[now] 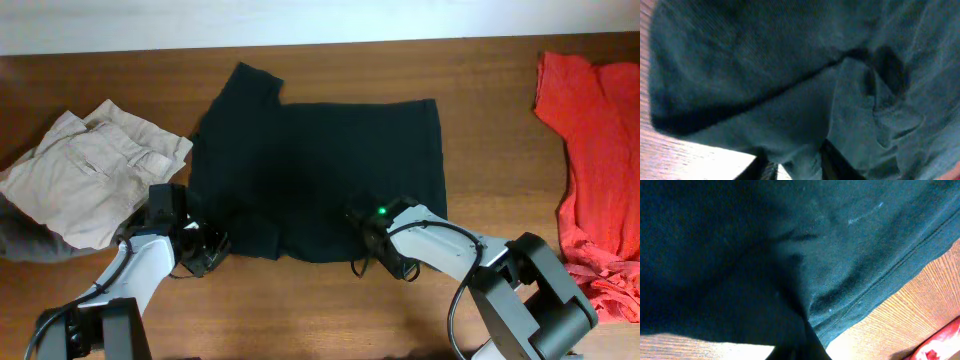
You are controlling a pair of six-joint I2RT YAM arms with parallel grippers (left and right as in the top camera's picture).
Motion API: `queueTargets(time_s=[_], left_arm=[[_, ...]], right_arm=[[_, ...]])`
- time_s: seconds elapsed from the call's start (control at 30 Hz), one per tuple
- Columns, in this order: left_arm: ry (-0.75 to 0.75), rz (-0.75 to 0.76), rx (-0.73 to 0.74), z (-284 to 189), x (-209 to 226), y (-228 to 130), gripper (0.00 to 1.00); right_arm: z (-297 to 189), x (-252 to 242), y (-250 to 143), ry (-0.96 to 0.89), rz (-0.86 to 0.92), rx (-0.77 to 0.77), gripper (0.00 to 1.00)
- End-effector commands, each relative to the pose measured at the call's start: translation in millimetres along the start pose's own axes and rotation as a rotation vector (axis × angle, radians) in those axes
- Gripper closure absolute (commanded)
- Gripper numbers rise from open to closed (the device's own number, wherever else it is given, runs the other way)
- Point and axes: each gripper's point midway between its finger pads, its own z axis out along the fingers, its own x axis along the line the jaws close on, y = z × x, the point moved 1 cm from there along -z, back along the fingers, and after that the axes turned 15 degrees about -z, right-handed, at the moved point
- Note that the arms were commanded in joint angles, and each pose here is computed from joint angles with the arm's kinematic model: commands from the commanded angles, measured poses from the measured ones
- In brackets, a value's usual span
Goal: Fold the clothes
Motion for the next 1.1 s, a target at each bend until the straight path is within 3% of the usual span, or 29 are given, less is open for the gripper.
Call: queueTargets(time_s=[0.0, 0.27, 0.67, 1.07], left_arm=[[0.085, -0.008, -0.055, 8.8, 21.6, 9.2, 0.78], [0.085, 0.01, -0.05, 8.7, 21.7, 8.4, 0.99], [0.105, 0.064, 0.068, -7.4, 32.5, -20.4, 1.0], [-0.094, 0.162, -0.067, -63.9, 3.0, -25.7, 1.0]], right_arm=[[-1.2, -2.0, 4.9, -0.011, 0.006, -0.005, 0.96], [-1.2, -1.7, 3.4, -0.01, 0.01, 0.001, 0.96], [-20.8, -14.1, -11.4, -0.051, 0.149, 0.045, 0.96], [-70.5, -37.0, -2.4, -0.061, 0.177, -0.036, 0.96]])
